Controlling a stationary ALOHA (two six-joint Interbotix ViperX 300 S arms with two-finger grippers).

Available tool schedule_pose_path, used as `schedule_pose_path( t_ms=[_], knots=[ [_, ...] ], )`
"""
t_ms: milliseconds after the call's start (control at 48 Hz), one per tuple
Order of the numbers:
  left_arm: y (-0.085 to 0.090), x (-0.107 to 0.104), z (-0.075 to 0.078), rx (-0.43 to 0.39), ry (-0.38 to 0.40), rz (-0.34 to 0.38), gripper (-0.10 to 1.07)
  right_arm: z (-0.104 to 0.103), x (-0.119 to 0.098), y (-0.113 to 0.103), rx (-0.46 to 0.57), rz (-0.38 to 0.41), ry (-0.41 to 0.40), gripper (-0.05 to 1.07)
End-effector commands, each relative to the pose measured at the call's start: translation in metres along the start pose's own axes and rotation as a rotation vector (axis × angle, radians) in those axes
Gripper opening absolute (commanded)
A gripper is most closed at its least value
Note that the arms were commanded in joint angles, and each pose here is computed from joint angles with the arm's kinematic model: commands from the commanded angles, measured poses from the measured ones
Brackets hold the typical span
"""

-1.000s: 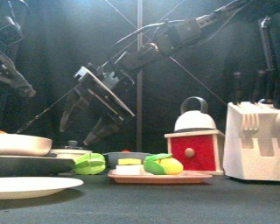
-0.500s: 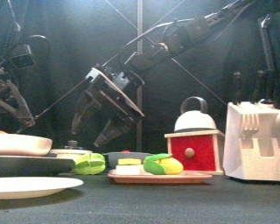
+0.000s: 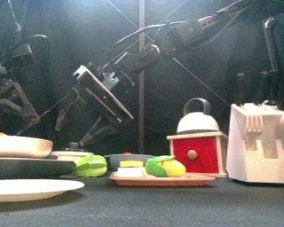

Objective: Grab pan

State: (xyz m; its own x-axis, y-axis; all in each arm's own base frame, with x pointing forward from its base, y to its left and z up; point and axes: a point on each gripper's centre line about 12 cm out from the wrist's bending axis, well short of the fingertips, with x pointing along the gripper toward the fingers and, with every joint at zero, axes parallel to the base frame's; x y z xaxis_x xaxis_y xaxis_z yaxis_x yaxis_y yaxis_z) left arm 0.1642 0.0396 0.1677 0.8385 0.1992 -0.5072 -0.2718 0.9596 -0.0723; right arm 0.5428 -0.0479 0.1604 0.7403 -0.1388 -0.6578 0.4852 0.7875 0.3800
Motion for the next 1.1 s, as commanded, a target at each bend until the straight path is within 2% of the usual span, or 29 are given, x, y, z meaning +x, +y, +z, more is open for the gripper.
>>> schedule_pose_path(
  t_ms=[0,1083],
  knots=[
    [0.0014,-0.0022,0.0096,-0.004,-0.038,0.008,0.65,0.0189,-0.0107,0.0082,0.008,0.030,-0.047,0.98],
    [0.0017,-0.0023,0.0085,-0.008,-0.036,0.010,0.65,0.0173,-0.0008,0.0082,0.009,0.030,-0.045,0.98]
  ],
)
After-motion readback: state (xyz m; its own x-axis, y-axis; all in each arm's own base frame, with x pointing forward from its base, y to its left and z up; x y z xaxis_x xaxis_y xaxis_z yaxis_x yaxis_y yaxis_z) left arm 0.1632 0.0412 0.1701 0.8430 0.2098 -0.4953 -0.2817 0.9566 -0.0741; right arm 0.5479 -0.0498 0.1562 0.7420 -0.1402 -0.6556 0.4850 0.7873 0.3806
